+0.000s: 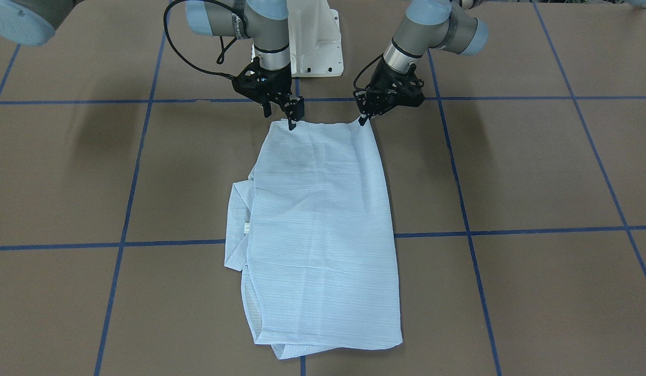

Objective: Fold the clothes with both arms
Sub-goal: 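Move both grippers to the shirt edge nearest the robot and grasp it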

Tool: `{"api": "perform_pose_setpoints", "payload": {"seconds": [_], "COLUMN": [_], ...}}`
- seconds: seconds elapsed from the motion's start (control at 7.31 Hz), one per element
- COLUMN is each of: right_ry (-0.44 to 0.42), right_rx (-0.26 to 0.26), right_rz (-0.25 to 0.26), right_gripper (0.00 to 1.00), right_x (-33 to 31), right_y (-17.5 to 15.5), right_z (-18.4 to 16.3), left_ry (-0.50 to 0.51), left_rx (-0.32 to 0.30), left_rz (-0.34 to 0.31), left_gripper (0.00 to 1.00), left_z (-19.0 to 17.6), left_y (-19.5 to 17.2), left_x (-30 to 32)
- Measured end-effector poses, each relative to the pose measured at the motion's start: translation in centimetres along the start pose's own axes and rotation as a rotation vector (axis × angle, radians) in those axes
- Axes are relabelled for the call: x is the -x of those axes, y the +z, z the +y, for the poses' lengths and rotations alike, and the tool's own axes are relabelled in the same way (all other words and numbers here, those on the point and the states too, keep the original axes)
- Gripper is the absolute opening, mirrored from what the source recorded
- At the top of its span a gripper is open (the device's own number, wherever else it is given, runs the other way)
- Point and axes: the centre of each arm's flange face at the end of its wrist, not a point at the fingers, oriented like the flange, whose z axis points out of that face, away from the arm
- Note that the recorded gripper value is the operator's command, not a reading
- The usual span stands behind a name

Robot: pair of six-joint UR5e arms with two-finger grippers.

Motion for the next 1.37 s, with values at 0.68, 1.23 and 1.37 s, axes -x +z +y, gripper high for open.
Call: {"api": "perform_pose_setpoints", "payload": {"seconds": [0.68,1.23,1.37], "right_ry": [0.037,0.13,0.137], "right_rx": [-0.016,-0.047,-0.052], "right_rz": [0.016,-0.005,-0.009], "right_gripper": [0.4,0.0,0.0], "right_x": [0.9,2.3,2.4], "right_y": [1.4,1.7,1.7], "right_z": [1.0,1.6,1.6], "left_ry": [0.0,0.002,0.002], "left_rx": [0.0,0.002,0.002], "left_rz": [0.01,0.013,0.015], "left_gripper": [0.0,0.0,0.0], "left_z": [0.0,0.1,0.1], "left_y": [-0.5,-0.6,-0.7], "left_x": [-0.3,-0.4,-0.5]}}
